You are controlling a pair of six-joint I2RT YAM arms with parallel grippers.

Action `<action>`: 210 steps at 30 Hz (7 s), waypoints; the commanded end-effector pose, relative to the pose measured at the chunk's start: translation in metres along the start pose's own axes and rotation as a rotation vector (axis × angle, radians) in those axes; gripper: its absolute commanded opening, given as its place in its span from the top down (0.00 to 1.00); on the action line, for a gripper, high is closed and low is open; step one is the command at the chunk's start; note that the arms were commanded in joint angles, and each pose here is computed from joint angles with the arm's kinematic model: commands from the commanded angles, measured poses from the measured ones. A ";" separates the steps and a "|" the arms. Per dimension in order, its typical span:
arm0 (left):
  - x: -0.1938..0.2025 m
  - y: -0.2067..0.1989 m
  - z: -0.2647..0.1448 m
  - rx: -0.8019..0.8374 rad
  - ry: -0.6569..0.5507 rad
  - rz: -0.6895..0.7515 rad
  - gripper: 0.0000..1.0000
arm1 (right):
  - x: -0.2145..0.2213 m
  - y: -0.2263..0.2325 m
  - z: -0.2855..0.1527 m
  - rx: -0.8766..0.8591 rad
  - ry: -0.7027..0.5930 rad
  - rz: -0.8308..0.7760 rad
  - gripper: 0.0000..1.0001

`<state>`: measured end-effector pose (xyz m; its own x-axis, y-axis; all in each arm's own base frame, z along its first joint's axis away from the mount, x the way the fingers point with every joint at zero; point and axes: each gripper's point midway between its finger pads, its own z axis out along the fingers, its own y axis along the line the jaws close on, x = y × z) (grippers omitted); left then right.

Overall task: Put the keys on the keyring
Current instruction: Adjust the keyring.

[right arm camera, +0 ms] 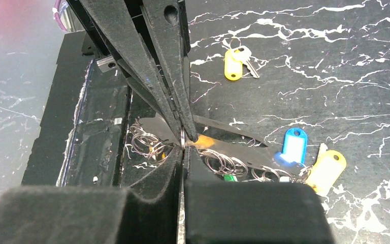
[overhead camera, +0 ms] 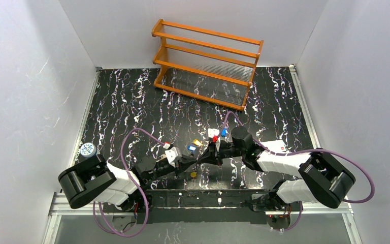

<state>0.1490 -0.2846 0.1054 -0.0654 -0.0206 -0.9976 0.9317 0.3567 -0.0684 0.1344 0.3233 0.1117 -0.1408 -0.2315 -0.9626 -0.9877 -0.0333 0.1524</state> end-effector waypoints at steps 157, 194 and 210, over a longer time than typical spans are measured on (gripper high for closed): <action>0.014 0.008 0.019 -0.003 0.017 0.069 1.00 | -0.012 -0.012 -0.031 -0.003 0.001 -0.015 0.65; 0.001 0.004 0.017 0.015 -0.025 0.082 1.00 | -0.011 -0.019 -0.008 -0.148 0.042 0.073 0.99; -0.021 0.020 0.004 -0.092 -0.066 0.141 0.48 | -0.044 -0.036 -0.018 0.046 0.043 0.220 0.99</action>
<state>0.1636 -0.2887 0.1157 0.0403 -0.0283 -0.9988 0.9180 0.3958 0.0259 0.1626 0.3110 0.1264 -0.3184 -0.2982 -0.8998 -0.9436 0.0094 0.3309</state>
